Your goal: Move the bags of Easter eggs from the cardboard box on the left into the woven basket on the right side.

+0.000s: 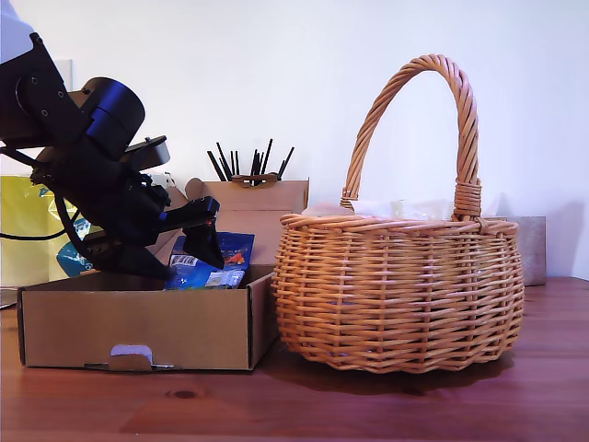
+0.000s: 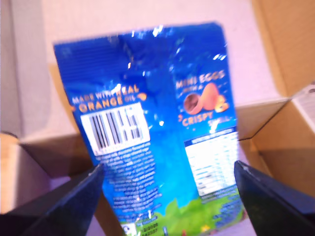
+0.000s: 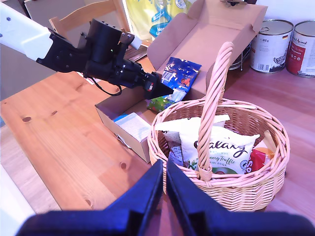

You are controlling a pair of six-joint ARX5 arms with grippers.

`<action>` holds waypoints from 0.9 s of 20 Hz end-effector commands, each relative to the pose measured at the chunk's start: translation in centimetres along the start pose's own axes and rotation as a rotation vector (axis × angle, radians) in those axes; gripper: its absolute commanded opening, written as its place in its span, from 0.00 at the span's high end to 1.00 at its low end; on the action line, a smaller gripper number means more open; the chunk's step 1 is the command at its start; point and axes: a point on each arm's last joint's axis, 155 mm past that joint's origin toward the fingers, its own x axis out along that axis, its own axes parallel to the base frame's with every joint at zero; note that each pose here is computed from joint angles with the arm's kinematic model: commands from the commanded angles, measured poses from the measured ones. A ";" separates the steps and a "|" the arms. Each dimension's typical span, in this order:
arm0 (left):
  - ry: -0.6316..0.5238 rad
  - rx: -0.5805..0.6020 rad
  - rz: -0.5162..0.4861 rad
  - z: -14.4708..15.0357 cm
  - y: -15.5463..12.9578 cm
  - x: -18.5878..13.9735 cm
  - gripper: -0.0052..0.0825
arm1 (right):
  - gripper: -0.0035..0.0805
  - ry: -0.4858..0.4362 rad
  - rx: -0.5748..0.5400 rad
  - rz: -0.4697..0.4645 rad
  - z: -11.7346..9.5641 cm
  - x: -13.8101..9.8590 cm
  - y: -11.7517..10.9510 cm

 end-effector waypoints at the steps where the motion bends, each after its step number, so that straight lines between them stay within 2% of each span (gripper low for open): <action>1: 0.102 -0.037 0.013 -3.8 0.7 1.3 0.07 | 0.97 -0.007 -0.011 0.008 0.2 -0.1 0.2; 8: 0.183 -0.046 0.034 -6.3 1.1 1.6 0.07 | 0.97 -0.021 -0.018 0.007 0.6 -0.1 0.2; 12: 0.240 -0.072 0.005 -7.7 0.1 1.4 0.08 | 0.97 -0.036 -0.027 0.005 1.0 -0.1 0.2; 14: 0.246 -0.067 -0.013 -7.8 -0.5 1.4 0.19 | 0.97 -0.037 -0.028 0.005 1.0 -0.1 0.2; 17: 0.261 -0.095 -0.020 -8.2 -1.0 1.4 0.57 | 0.97 -0.036 -0.027 0.005 1.0 -0.1 0.2; 18: 0.263 -0.096 -0.023 -8.2 -1.0 1.4 0.67 | 0.97 -0.035 -0.026 0.005 0.9 -0.1 0.2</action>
